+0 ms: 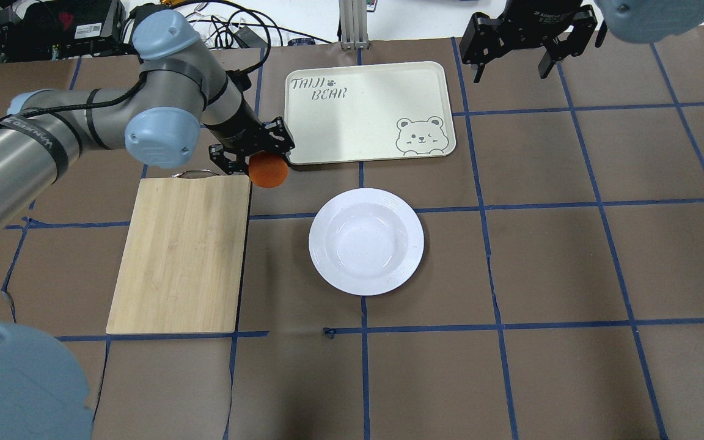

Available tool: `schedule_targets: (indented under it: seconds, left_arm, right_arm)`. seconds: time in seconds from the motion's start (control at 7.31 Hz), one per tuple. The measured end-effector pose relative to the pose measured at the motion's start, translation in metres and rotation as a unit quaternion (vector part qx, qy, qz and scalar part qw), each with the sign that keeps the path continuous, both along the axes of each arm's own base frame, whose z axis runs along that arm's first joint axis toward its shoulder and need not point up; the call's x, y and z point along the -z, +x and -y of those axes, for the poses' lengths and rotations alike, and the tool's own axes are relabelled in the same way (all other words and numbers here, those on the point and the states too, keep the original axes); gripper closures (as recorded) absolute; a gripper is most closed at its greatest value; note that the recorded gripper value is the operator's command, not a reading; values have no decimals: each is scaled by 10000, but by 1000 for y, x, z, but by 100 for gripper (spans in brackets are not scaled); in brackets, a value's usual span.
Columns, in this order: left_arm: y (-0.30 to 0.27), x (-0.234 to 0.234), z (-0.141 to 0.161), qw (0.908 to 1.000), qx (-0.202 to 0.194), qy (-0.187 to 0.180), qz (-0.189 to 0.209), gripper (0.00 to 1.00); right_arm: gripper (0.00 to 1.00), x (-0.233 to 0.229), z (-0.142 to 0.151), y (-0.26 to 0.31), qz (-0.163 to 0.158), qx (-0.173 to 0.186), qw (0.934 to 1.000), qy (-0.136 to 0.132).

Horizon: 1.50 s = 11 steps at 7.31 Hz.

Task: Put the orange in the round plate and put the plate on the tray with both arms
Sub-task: 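Lift the orange with the left gripper and carry it over the white plate, then open the left gripper to drop the orange onto the plate and withdraw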

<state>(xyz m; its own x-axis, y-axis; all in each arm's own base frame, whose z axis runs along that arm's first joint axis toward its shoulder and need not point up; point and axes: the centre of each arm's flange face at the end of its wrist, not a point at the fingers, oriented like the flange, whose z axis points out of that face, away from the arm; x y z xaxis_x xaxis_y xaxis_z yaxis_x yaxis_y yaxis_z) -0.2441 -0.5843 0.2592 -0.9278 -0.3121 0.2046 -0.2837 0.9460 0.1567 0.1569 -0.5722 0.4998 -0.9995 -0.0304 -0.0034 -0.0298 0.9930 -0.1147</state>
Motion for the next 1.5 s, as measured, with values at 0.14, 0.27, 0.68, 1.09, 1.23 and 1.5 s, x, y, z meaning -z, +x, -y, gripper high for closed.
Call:
schedule_targets:
  seconds: [0.14, 0.27, 0.68, 1.09, 1.23, 1.5]
  left_arm:
    - [-30, 4, -14, 9999, 36, 94, 9, 86]
    - [-48, 10, -27, 9998, 43, 195, 35, 86]
    - [-68, 26, -49, 9990, -32, 431, 124, 0]
    - [-71, 20, -53, 9992, 68, 357, 180, 0]
    - [-57, 11, -47, 9988, 225, 192, 391, 0]
    - [39, 2, -13, 9903, 673, 144, 1208, 0]
  right_arm:
    - [0, 0, 0, 0, 3, -2, 10000, -1]
    - [0, 0, 0, 0, 5, 1, 10000, 0]
    - [0, 0, 0, 0, -4, 2, 10000, 4]
    - [0, 0, 2, -1, 8, 8, 10000, -34]
    - [0, 2, 5, -2, 52, 30, 10000, -61]
    - [0, 13, 12, 5, 504, 39, 9987, 29]
